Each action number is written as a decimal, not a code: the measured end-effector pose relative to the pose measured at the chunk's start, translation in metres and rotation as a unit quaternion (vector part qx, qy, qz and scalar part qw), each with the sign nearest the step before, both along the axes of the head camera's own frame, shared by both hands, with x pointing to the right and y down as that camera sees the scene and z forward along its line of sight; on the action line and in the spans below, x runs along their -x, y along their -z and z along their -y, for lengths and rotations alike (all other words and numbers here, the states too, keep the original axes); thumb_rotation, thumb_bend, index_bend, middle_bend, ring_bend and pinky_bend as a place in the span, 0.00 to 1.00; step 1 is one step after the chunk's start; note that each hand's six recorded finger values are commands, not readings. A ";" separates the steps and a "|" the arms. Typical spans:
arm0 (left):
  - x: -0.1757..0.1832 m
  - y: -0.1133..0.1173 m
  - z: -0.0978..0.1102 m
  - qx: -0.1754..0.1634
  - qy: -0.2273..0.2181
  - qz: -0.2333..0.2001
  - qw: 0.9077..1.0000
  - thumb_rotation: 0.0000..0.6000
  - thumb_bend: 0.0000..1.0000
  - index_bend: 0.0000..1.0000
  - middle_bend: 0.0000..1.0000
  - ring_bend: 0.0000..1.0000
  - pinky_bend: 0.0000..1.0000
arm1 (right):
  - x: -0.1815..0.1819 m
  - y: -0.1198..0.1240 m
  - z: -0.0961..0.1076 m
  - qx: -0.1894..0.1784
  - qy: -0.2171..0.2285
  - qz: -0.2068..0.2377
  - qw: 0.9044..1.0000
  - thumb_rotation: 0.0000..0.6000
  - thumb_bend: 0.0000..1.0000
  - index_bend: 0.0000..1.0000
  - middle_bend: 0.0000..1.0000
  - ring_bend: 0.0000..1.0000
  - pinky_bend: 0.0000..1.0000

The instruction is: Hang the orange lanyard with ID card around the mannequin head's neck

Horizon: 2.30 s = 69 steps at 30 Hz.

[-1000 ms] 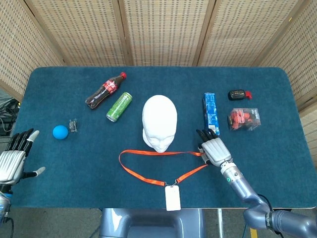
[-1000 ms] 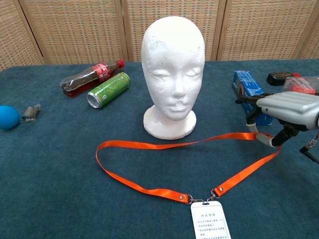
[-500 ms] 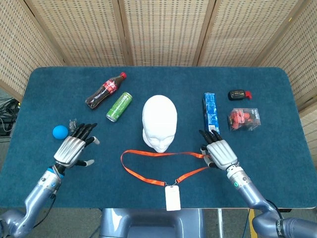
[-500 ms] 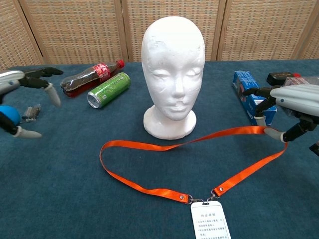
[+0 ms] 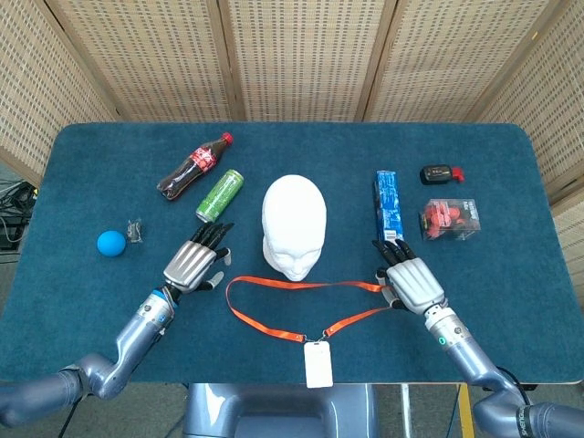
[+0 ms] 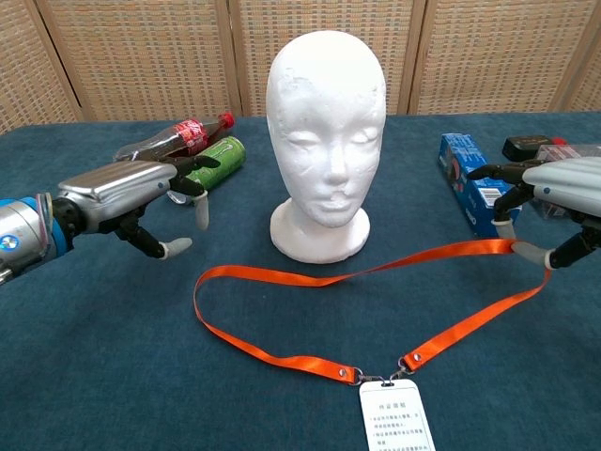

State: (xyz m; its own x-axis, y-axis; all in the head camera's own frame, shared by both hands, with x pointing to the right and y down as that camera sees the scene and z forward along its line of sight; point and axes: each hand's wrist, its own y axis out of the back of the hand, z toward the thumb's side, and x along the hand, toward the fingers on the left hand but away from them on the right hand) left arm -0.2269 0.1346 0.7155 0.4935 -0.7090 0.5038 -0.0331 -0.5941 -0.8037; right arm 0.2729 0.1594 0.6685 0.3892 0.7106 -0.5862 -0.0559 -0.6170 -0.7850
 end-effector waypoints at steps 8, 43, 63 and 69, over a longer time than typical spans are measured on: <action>-0.016 -0.022 -0.009 0.055 0.009 -0.004 0.998 1.00 0.40 0.48 0.00 0.00 0.00 | 0.000 -0.001 -0.003 0.001 0.010 -0.004 1.000 1.00 0.73 0.70 0.00 0.00 0.00; -0.036 -0.040 -0.012 0.093 0.025 -0.004 0.995 1.00 0.44 0.60 0.00 0.00 0.00 | 0.008 -0.005 -0.008 0.008 0.020 -0.003 1.000 1.00 0.73 0.70 0.00 0.00 0.00; -0.034 -0.014 -0.019 0.023 -0.021 -0.033 0.999 1.00 0.47 0.67 0.00 0.00 0.00 | 0.017 0.013 -0.014 -0.024 0.045 0.025 0.998 1.00 0.73 0.71 0.00 0.00 0.00; -0.023 0.022 -0.025 -0.061 -0.056 -0.104 0.991 1.00 0.47 0.67 0.00 0.00 0.00 | 0.023 0.026 -0.022 -0.060 0.075 0.029 0.995 1.00 0.73 0.71 0.00 0.00 0.00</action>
